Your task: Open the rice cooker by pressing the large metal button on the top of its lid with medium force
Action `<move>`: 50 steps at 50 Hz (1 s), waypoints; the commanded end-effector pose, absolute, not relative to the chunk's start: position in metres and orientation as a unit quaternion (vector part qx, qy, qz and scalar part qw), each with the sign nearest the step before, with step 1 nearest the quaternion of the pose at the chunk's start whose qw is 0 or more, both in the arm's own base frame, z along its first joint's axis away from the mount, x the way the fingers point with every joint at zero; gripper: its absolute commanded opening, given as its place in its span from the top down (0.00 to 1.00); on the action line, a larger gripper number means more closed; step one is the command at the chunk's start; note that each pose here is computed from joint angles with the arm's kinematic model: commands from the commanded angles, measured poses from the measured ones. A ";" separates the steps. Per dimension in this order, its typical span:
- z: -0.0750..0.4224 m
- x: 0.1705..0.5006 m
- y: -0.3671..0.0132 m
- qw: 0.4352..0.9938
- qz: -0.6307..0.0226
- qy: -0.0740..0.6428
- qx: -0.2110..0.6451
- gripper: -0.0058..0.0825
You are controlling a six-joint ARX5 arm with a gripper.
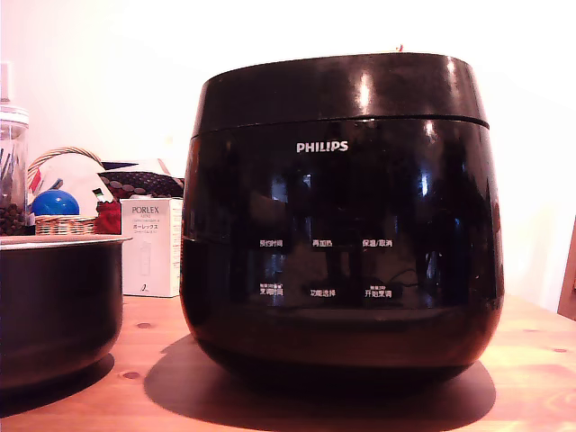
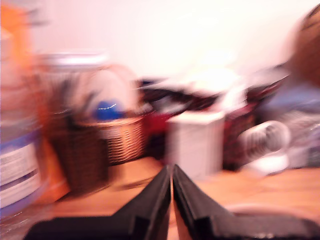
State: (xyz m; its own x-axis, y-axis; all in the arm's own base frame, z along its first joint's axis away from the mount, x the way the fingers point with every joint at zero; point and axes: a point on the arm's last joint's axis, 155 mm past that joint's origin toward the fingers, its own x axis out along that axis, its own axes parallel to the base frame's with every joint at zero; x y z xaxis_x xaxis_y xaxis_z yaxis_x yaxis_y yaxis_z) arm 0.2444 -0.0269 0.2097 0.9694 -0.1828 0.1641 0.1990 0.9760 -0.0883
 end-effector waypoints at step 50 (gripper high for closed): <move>0.314 0.149 -0.179 0.817 -0.562 0.028 -0.124 0.96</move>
State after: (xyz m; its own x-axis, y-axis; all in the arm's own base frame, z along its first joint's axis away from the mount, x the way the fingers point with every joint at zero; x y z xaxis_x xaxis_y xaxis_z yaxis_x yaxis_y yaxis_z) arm 0.1475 -0.1759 0.3099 0.3843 -0.9180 0.0978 0.8970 0.3462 -0.2747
